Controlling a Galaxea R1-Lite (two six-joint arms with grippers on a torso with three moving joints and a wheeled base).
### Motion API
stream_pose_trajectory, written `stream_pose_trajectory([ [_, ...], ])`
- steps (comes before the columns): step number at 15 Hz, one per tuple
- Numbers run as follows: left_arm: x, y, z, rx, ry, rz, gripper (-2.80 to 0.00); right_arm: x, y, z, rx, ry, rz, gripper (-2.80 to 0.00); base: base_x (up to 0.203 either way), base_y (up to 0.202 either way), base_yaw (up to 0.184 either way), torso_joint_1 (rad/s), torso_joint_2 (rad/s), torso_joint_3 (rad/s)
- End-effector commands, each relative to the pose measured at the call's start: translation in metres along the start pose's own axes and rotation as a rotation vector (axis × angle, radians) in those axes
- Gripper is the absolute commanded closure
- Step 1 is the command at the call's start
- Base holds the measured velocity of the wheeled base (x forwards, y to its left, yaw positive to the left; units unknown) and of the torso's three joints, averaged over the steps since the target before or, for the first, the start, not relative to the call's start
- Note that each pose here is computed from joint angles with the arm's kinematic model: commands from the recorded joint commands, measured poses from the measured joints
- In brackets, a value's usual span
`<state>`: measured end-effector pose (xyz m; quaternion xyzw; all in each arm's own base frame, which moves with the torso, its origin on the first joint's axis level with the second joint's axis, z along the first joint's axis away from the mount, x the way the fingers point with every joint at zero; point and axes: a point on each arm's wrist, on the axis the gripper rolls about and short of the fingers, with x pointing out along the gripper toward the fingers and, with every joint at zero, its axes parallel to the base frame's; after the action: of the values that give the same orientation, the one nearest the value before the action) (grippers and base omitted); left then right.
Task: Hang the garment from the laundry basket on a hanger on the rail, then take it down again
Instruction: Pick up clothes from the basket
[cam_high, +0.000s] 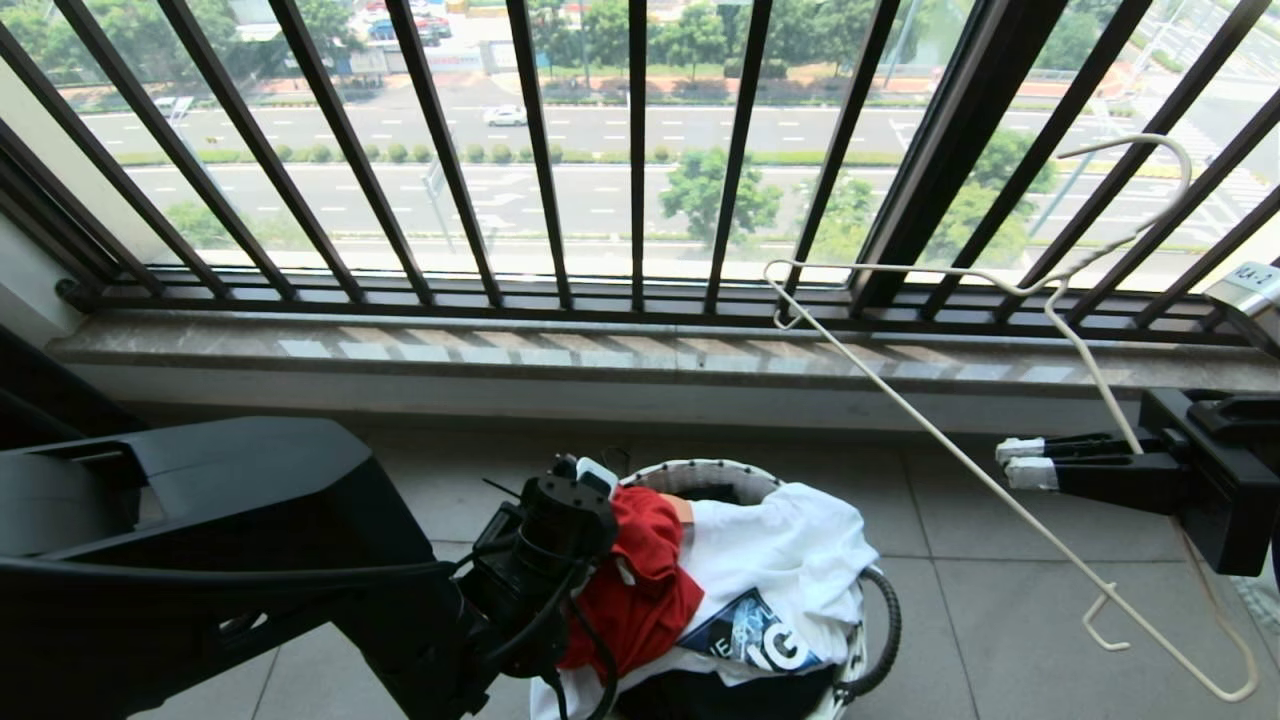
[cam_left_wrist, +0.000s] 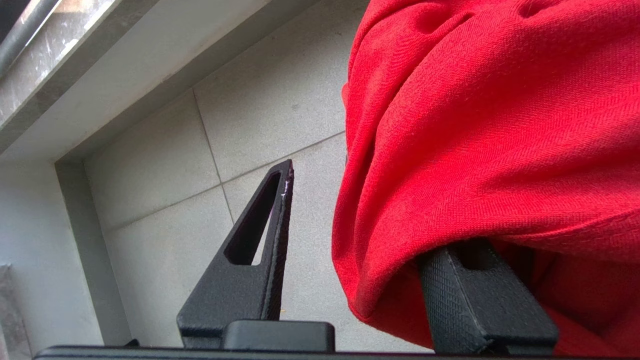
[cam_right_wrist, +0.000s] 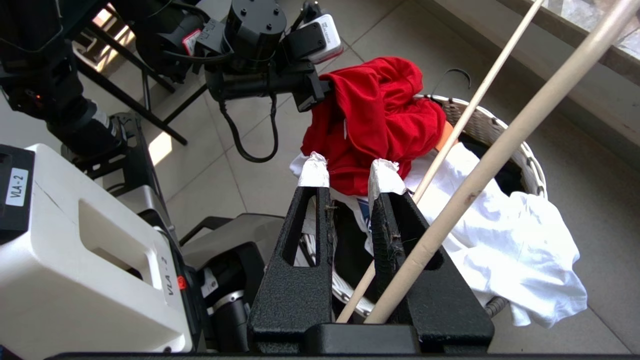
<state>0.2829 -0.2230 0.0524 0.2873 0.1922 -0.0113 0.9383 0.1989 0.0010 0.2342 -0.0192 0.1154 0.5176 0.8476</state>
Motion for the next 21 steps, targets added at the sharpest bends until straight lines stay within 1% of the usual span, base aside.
stream_pose_trajectory([
  [1, -0.002, 0.003, 0.004, -0.011, -0.012, 0.006, 0.00, 0.000, 0.000, 0.000, -0.002, -0.002, 0.006, 0.00, 0.000, 0.000, 0.000, 0.000, 0.00, 0.000],
  [4, -0.007, 0.010, 0.012, -0.036, -0.035, 0.005, 0.00, 0.000, 0.000, 0.001, -0.005, -0.004, 0.005, 0.00, 0.000, 0.000, 0.000, 0.000, 0.00, 0.000],
  [5, -0.012, 0.014, 0.016, -0.047, -0.047, 0.002, 0.00, 0.000, 0.000, 0.002, -0.008, -0.005, 0.004, 0.00, 0.000, 0.000, 0.000, 0.000, 0.00, 0.000],
  [6, -0.016, 0.019, 0.020, -0.054, -0.054, -0.022, 0.00, 0.000, 0.000, 0.002, -0.008, -0.005, 0.003, 0.00, 0.000, 0.000, 0.000, 0.000, 0.00, 0.000],
  [8, -0.028, 0.030, 0.027, -0.087, -0.053, -0.078, 0.00, 0.001, -0.003, 0.002, -0.003, -0.003, 0.005, 0.00, 0.000, 0.000, 0.000, 0.000, 0.00, 0.000],
  [11, -0.051, 0.052, 0.044, -0.176, -0.022, -0.197, 0.00, 0.001, -0.003, 0.003, -0.002, -0.004, 0.005, 0.00, 0.000, 0.000, 0.000, 0.000, 0.00, 0.000],
  [14, -0.075, 0.077, 0.067, -0.247, -0.036, -0.284, 0.00, -0.001, 0.000, 0.006, -0.016, -0.010, 0.001, 0.00, 0.000, 0.000, 0.000, 0.000, 0.00, 0.000],
  [16, -0.079, 0.085, 0.084, -0.271, -0.066, -0.318, 0.00, -0.002, 0.000, 0.006, -0.016, -0.010, 0.001, 0.00, 0.000, 0.000, 0.000, 0.000, 0.00, 0.000],
  [18, -0.082, 0.090, 0.098, -0.272, -0.071, -0.329, 0.00, -0.001, 0.000, 0.006, -0.016, -0.010, 0.001, 0.00, 0.000, 0.000, 0.000, 0.000, 0.00, 0.000],
  [20, -0.078, 0.087, 0.098, -0.262, -0.059, -0.334, 0.00, 0.000, -0.002, 0.005, -0.011, -0.008, 0.002, 0.00, 0.000, 0.000, 0.000, 0.000, 0.00, 0.000],
  [21, -0.077, 0.086, 0.101, -0.265, -0.069, -0.353, 0.00, -0.001, -0.002, 0.005, -0.011, -0.008, 0.000, 0.00, 0.000, 0.000, 0.000, 0.000, 0.00, 0.000],
])
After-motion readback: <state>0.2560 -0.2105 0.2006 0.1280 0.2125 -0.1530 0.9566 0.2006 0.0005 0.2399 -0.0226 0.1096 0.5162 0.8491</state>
